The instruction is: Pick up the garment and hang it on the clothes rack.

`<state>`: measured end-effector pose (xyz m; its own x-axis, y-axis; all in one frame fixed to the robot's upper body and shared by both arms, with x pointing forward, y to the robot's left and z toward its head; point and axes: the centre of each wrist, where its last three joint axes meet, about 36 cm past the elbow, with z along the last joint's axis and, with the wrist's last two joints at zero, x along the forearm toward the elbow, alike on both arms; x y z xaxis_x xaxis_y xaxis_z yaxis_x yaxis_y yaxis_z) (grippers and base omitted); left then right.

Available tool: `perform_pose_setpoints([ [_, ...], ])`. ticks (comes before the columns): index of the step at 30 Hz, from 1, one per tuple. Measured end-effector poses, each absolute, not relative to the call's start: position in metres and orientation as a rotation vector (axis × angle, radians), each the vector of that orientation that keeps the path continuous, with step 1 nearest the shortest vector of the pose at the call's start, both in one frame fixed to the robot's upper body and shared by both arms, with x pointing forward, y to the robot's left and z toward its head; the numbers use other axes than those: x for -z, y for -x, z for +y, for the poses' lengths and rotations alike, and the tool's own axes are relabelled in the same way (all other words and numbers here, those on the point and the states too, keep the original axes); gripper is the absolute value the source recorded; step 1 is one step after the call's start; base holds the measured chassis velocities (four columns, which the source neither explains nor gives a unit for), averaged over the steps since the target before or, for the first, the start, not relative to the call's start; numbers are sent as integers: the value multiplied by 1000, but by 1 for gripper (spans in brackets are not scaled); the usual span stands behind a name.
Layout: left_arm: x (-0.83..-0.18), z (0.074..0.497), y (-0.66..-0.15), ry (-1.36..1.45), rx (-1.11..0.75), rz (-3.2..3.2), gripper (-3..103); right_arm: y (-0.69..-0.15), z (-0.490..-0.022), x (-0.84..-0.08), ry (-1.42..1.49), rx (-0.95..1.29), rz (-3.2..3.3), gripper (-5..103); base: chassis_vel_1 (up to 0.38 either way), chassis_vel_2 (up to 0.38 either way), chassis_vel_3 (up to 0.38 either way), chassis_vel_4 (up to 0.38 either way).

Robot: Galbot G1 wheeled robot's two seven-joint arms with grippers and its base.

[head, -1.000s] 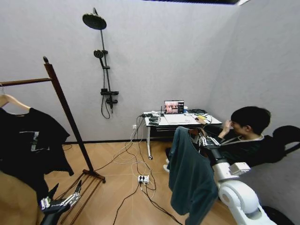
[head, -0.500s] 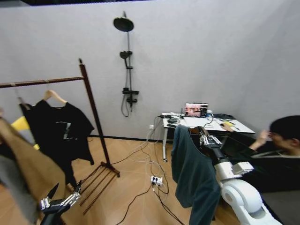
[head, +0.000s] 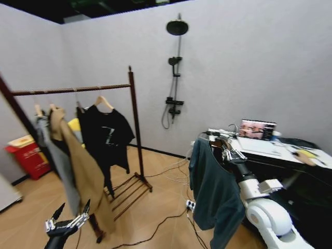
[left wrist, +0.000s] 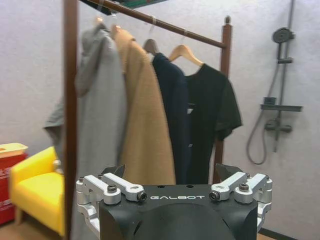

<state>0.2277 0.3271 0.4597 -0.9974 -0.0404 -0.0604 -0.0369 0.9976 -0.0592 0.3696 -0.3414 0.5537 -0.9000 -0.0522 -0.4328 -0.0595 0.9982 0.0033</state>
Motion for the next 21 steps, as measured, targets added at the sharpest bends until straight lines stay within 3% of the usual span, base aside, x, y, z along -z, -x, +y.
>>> perform_pose_setpoints([
  [9, -460, 327, -228, 60, 89, 3078, 100, -371, -343, -554, 67, -4, 2683, 10, 125, 120, 111, 121],
  [21, -460, 327, -228, 60, 89, 3078, 100, -375, -342, -561, 62, 10, 2678, 10, 13, 24, 19, 17],
])
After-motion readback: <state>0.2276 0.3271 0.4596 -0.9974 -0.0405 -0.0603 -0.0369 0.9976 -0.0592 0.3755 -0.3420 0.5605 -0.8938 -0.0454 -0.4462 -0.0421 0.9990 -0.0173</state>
